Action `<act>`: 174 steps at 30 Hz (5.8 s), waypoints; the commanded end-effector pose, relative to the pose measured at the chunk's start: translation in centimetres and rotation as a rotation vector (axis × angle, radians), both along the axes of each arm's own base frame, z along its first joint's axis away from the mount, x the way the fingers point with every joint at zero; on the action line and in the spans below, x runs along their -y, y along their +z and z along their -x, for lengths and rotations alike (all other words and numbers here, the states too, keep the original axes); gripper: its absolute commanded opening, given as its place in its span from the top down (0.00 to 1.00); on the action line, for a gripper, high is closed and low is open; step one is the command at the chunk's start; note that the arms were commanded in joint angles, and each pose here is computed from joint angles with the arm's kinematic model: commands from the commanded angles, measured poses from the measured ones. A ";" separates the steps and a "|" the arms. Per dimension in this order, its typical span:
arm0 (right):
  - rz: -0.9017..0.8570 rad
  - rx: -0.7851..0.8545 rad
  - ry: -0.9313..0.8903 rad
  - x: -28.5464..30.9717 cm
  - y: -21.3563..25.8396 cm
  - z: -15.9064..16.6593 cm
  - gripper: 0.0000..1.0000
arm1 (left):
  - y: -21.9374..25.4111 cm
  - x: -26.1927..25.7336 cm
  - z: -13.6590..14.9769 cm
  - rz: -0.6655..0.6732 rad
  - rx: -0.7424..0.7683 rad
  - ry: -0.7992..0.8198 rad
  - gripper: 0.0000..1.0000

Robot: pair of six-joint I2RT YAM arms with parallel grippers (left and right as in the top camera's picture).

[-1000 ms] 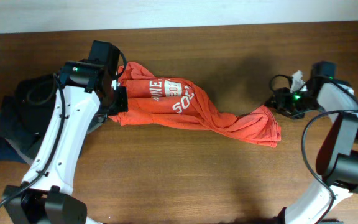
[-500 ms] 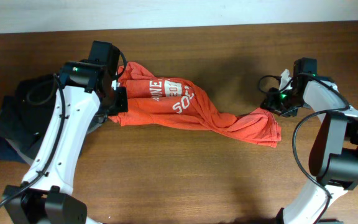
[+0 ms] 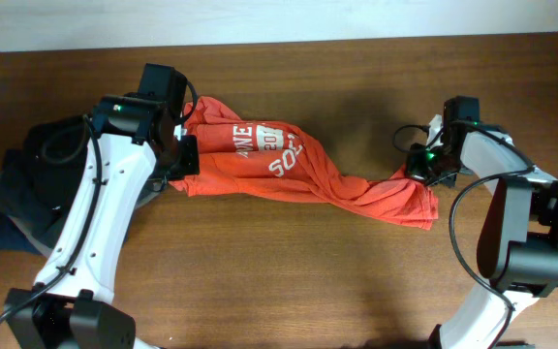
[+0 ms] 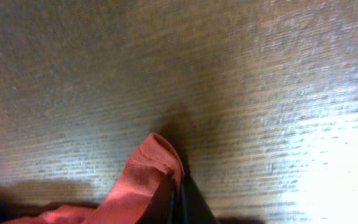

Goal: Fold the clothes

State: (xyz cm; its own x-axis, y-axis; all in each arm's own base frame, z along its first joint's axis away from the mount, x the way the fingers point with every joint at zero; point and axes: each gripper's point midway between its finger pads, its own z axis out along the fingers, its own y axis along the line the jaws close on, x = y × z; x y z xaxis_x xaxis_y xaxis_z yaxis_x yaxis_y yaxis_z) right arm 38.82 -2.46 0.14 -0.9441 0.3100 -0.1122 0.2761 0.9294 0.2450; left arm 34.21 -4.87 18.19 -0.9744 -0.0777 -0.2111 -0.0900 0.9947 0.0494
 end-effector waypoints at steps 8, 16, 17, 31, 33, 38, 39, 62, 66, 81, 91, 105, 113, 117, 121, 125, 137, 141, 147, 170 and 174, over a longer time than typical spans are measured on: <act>0.198 0.306 -0.134 6.8 16.7 -3.8 0.96 | 0.8 -0.7 0.4 -0.023 0.010 -0.002 1.00; 0.306 0.480 -0.306 13.5 23.0 -5.2 0.96 | 0.8 -1.7 0.4 -0.056 0.006 0.005 1.00; 0.317 0.489 -0.316 14.0 22.9 -5.5 0.96 | 0.8 -1.8 0.5 -0.058 0.005 0.008 1.00; 0.374 0.458 -0.393 18.7 19.2 -7.0 0.28 | 0.8 -3.1 0.7 -0.055 -0.012 0.048 1.00; 0.358 0.400 -0.387 18.2 18.4 -5.8 0.18 | 0.8 -3.0 0.6 -0.049 -0.008 0.047 1.00; 0.121 0.202 -0.320 13.1 15.5 -2.0 0.16 | 0.8 -2.9 0.3 -0.044 0.006 0.048 1.00; 0.078 0.157 -0.310 12.0 15.0 -1.2 0.18 | 0.8 -2.9 0.2 -0.043 0.009 0.048 1.00; -0.196 -0.400 -0.182 -2.6 -0.1 13.5 0.39 | 1.0 -2.8 -0.6 -0.042 0.040 0.034 0.99; -0.188 -0.331 -0.193 -2.3 -0.7 12.0 0.56 | 1.0 -2.8 -0.6 -0.042 0.040 0.034 0.99; -0.144 -0.089 -0.146 1.0 10.4 7.0 0.96 | 3.3 -2.9 -0.4 -0.036 0.082 0.036 1.00; 0.070 0.432 -0.334 8.6 31.4 6.2 0.96 | 13.1 -2.9 0.1 -0.003 0.359 0.021 0.99; 0.177 0.728 -0.301 7.6 42.5 8.9 0.96 | 31.6 -1.3 5.8 0.145 0.950 -0.113 1.00; 0.237 0.927 -0.290 5.4 50.5 13.2 0.96 | 41.4 1.1 13.7 0.187 1.273 -0.389 1.00; 0.254 0.976 -0.287 4.3 52.4 15.4 0.96 | 42.6 0.8 15.7 0.159 1.319 -0.406 1.00; 0.307 0.984 -0.324 4.6 53.1 16.8 0.96 | 41.8 0.3 15.2 0.138 1.286 -0.378 1.00; 0.305 0.932 -0.336 5.2 51.9 16.3 0.96 | 39.6 0.6 12.4 0.142 1.181 -0.372 1.00; 0.106 0.553 -0.304 8.9 41.2 5.6 0.90 | 24.9 3.2 -5.7 0.168 0.682 -0.369 0.99; 0.025 0.485 -0.274 10.1 36.9 0.1 0.87 | 18.3 5.4 -12.7 0.244 0.580 -0.401 0.99; -0.004 0.482 -0.216 11.6 29.7 -9.6 0.47 | 9.5 7.5 -21.8 0.283 0.563 -0.422 0.64; -0.121 0.055 -0.098 6.5 16.3 -6.8 0.96 | 2.8 6.0 -13.3 0.283 0.102 -0.406 0.52; -0.030 -0.004 -0.139 5.8 10.7 -7.6 0.95 | 3.9 5.7 -11.6 0.278 0.074 -0.400 0.54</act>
State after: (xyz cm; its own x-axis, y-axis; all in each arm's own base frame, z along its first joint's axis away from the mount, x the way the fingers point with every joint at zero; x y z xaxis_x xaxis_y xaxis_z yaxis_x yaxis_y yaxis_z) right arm 46.96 -8.67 13.16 -0.8992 0.4193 -0.1248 0.3567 0.8679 0.3458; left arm 46.72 -11.03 17.92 -0.9480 0.2272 -0.2227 0.2781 0.9318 -0.2332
